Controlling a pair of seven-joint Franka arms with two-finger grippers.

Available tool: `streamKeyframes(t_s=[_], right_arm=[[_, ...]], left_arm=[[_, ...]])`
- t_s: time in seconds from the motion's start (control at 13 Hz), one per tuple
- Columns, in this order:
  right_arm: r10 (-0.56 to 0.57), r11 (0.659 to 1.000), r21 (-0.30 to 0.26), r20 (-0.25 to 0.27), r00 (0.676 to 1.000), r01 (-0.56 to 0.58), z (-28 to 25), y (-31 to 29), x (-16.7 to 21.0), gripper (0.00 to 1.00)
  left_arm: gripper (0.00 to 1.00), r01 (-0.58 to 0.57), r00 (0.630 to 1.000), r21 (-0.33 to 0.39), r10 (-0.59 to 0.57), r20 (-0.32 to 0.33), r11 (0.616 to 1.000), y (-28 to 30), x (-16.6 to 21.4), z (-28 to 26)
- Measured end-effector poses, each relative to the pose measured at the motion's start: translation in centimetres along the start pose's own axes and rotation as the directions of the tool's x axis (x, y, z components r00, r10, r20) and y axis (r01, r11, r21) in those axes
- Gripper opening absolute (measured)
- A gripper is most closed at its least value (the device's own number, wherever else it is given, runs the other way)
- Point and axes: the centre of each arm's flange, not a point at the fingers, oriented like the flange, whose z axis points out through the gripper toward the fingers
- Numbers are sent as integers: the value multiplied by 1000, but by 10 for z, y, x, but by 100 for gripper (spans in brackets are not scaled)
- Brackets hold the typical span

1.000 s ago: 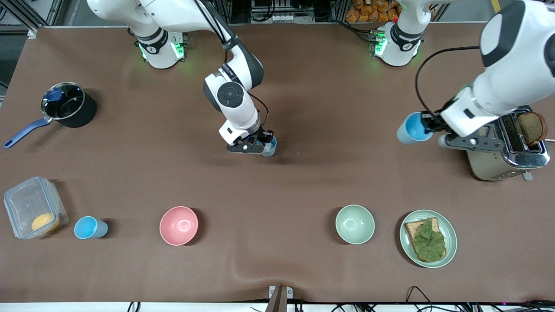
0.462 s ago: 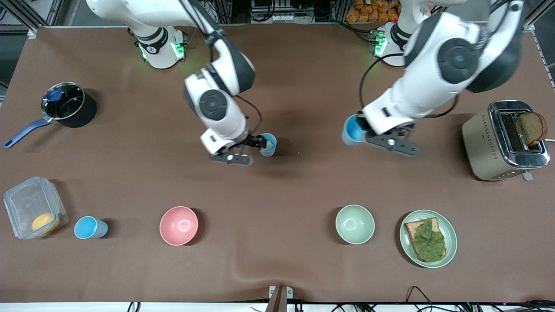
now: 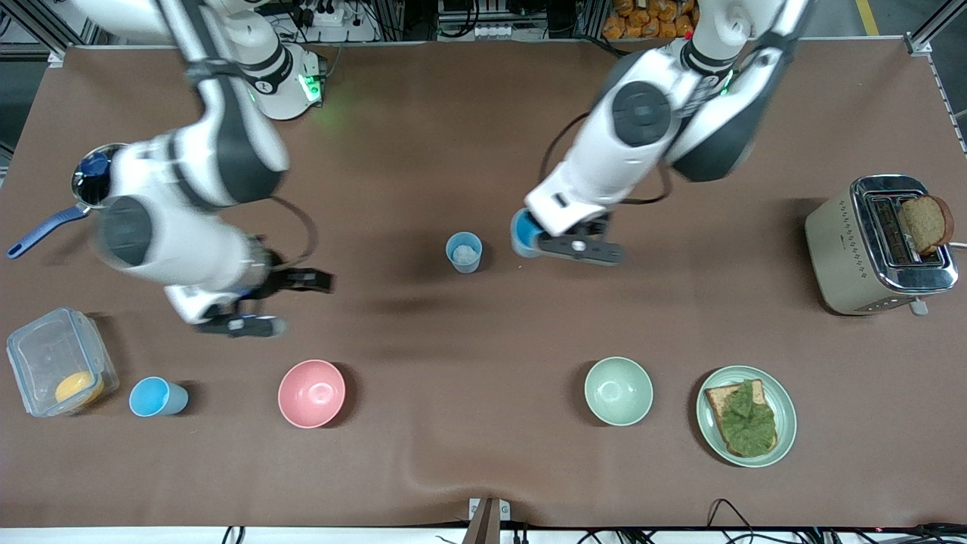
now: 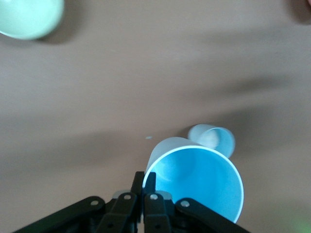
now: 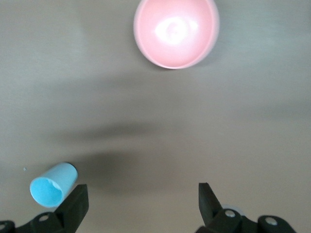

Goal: Stack blue cups with both arms
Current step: 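Withdraw the right gripper while the left gripper holds its cup above, then lower the held cup into the standing cup and open the left gripper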

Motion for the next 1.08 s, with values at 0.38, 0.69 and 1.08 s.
streamKeyframes(t_s=[0.38,0.69,1.08], right_arm=[[18,1000,26,-45,999,-17,-94,44,-32,100],[-32,999,22,-75,997,34,-132,120,-79,100],[-124,990,-80,-86,988,118,-145,179,-112,100]], left_arm=[[3,72,997,28,-72,17,997,54,-29,74],[3,52,998,55,-54,38,997,58,-34,101],[3,49,999,31,-50,22,998,67,-34,121]])
